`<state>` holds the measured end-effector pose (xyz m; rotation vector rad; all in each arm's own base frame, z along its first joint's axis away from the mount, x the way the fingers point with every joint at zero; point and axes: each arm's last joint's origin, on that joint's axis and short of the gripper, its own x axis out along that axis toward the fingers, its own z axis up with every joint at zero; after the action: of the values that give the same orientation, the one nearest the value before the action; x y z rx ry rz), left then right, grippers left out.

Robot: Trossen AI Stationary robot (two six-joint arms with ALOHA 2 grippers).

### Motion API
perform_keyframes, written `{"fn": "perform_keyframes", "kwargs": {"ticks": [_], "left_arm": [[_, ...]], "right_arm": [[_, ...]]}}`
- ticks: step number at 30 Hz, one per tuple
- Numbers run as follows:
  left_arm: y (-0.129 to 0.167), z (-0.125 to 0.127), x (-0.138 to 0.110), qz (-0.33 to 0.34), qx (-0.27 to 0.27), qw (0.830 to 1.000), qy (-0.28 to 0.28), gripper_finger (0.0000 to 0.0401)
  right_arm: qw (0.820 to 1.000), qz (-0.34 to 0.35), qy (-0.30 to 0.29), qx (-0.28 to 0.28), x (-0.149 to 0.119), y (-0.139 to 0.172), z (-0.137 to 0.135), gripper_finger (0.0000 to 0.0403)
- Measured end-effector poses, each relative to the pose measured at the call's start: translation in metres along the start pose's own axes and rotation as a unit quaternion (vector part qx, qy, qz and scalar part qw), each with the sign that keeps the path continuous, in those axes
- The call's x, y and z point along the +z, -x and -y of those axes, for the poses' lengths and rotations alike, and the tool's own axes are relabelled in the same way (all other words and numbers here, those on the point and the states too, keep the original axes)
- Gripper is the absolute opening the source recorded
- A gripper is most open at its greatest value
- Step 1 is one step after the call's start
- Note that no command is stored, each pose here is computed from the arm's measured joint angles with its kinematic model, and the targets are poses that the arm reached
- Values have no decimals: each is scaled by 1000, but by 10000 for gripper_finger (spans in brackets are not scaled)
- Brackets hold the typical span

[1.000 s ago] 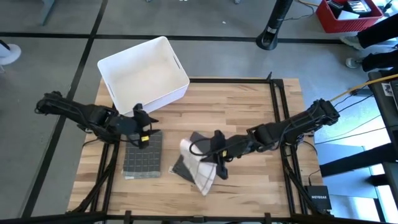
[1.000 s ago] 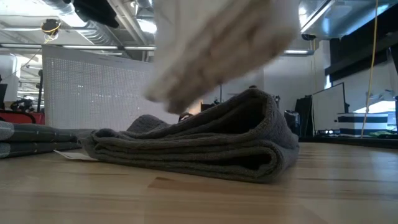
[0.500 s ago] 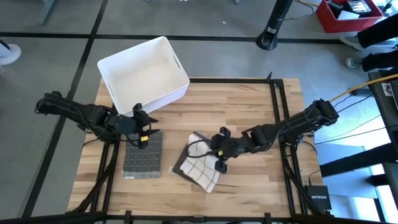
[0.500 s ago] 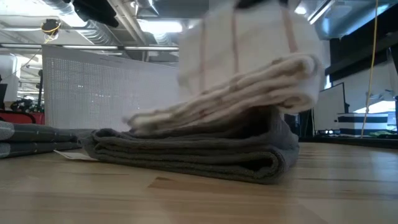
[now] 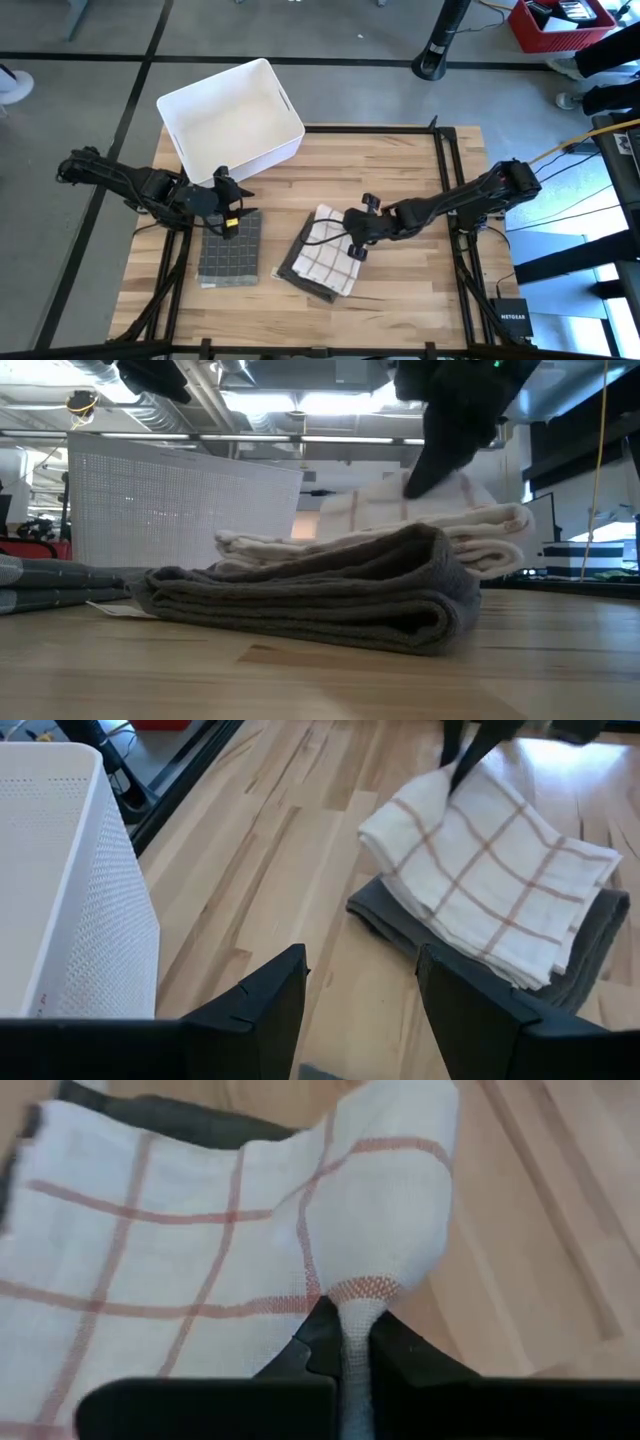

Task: Fold towel
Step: Stack the folded brown-white towel on top of the folded gray towel

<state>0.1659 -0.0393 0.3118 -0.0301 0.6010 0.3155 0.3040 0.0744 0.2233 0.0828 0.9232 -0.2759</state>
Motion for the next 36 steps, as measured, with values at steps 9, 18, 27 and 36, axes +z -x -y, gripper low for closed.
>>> {"fn": "perform_keyframes", "kwargs": {"ticks": [9,18,27,36], "left_arm": [[-4,3,0,-6,2,1000,29,184],[-40,26,-6,-72,-3,997,35,184],[-99,71,-25,-138,-38,990,5,184],[-156,98,-67,-216,-4,976,-34,184]], "right_arm": [[999,-36,-20,-11,-9,-25,-5,85],[984,-157,62,-59,4,11,3,212],[977,-172,116,-40,-23,22,-26,238],[989,-150,22,1,-81,-8,-42,239]]}}
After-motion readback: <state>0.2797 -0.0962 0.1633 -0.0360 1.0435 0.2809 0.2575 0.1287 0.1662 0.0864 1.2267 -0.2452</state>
